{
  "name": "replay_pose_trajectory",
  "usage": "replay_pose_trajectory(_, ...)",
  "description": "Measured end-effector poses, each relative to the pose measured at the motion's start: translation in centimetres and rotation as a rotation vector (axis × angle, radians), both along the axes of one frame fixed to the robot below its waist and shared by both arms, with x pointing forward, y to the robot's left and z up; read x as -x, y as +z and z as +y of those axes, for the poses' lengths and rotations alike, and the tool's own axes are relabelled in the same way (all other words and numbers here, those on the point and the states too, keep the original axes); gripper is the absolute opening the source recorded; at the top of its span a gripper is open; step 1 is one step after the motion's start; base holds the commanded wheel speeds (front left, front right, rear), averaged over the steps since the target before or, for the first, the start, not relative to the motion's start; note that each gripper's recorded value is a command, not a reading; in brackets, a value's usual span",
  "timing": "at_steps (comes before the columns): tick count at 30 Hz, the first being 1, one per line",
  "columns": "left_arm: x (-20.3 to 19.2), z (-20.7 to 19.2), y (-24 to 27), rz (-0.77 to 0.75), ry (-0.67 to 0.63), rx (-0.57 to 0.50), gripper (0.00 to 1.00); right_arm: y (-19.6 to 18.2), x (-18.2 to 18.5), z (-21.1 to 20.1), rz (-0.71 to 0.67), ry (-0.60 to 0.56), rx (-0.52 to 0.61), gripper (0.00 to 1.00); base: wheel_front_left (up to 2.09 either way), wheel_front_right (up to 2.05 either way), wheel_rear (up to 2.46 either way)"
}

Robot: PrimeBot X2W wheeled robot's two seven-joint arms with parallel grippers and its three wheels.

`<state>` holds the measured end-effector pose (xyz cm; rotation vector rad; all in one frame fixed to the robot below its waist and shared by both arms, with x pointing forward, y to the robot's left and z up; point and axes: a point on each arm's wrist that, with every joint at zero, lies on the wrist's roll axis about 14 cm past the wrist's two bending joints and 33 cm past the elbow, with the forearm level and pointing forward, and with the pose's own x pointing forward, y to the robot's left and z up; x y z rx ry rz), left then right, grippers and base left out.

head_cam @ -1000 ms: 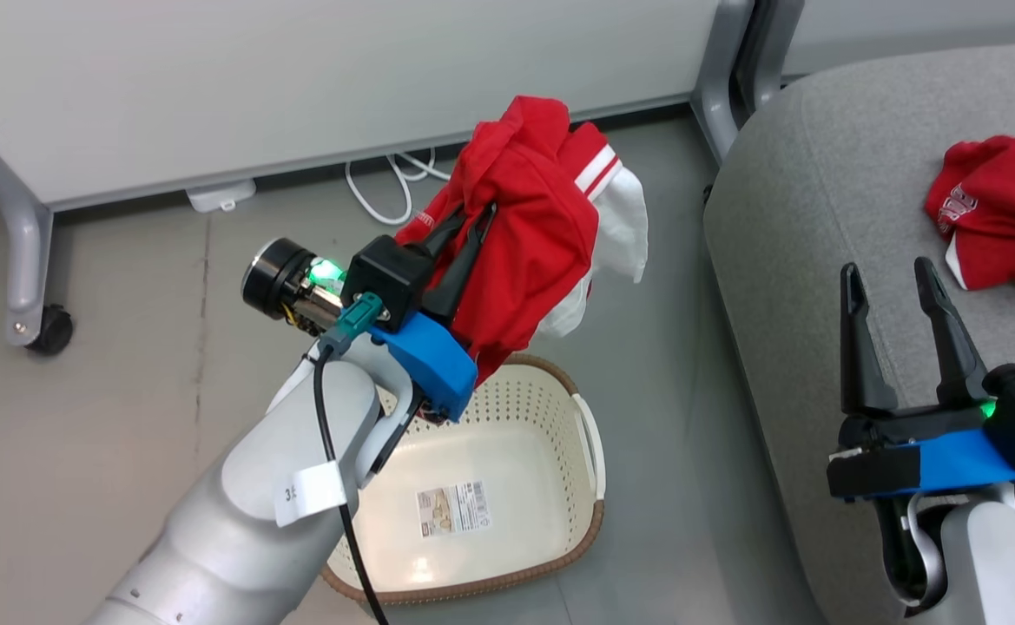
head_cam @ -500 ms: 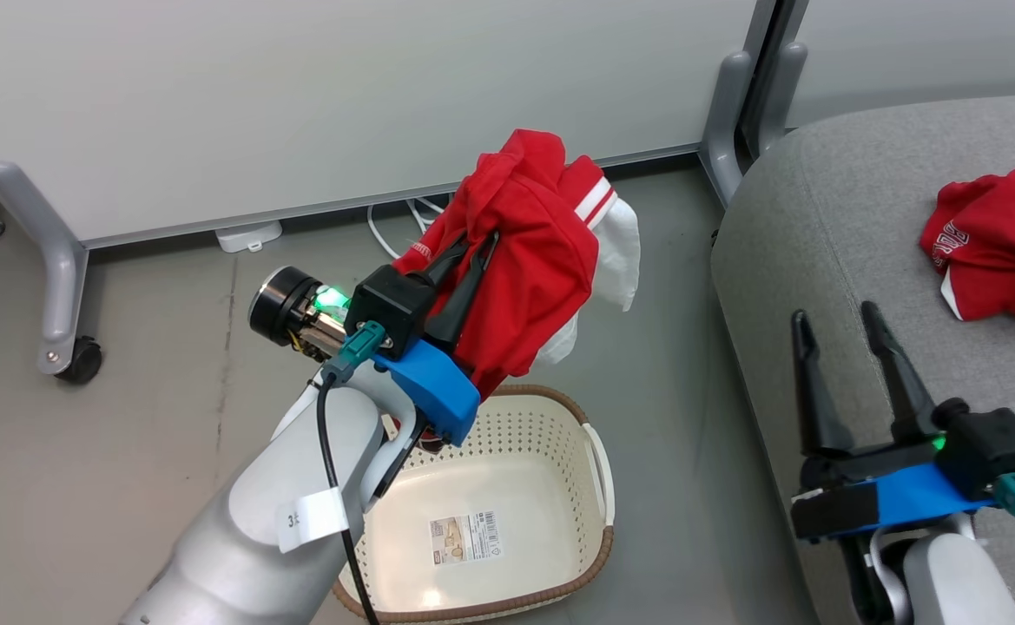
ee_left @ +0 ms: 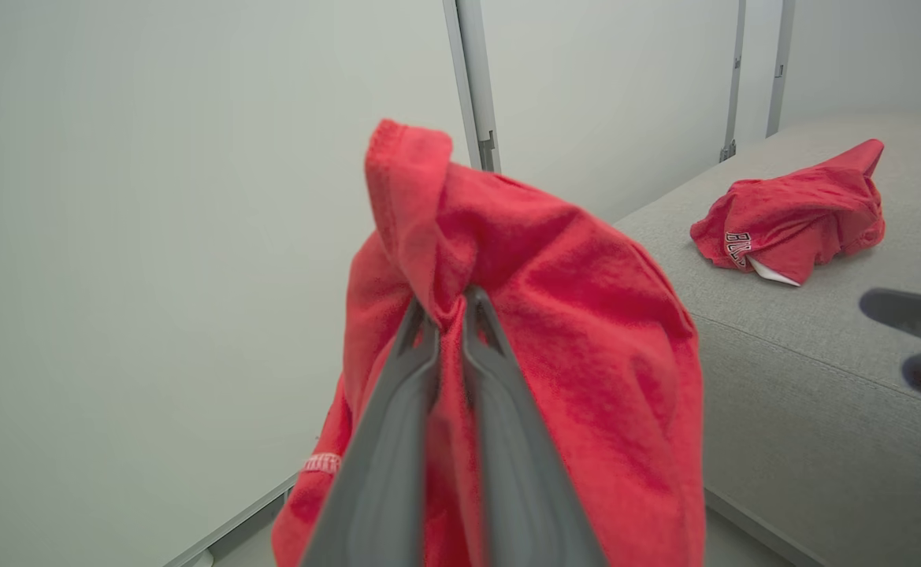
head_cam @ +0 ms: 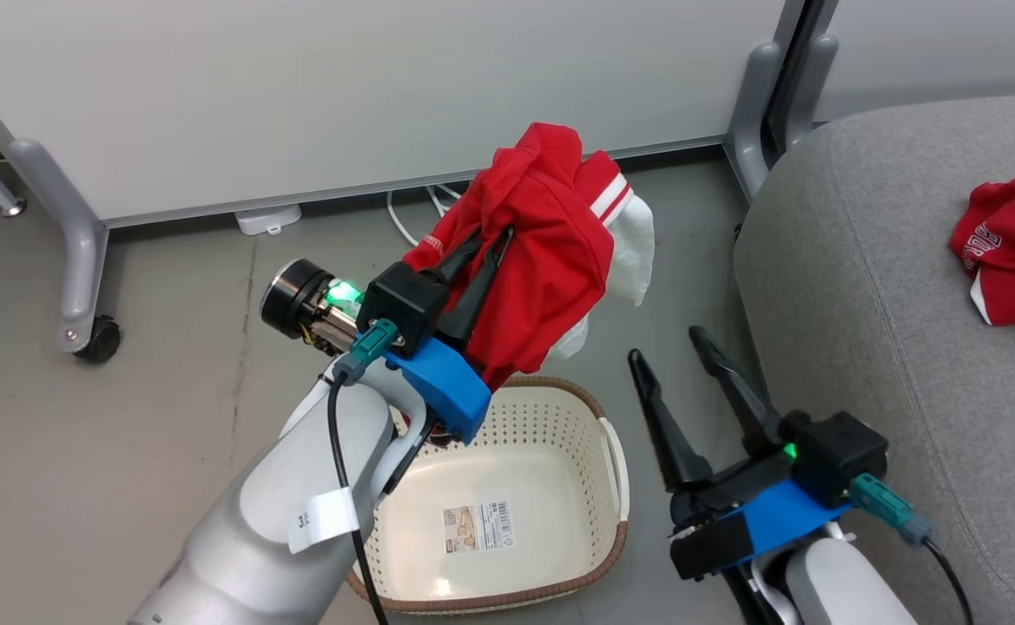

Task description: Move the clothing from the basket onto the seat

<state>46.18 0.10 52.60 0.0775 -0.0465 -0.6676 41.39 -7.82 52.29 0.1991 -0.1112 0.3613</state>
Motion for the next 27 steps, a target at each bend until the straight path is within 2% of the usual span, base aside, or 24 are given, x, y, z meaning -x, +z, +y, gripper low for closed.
replay_pose_trajectory(11, -0.1, 0.0, -0.2, 0.000, 0.002, 0.000, 0.00, 0.6, -1.0, 5.1, -0.005, 0.159, -0.011, 1.00, 0.00, 0.00, 0.00)
replay_pose_trajectory(27, -0.3, 0.2, -0.8, 0.011, 0.001, 0.000, 0.00, -1.6, -3.2, 7.8, 0.095, 0.236, -0.042, 1.00, 0.00, 0.00, 0.00)
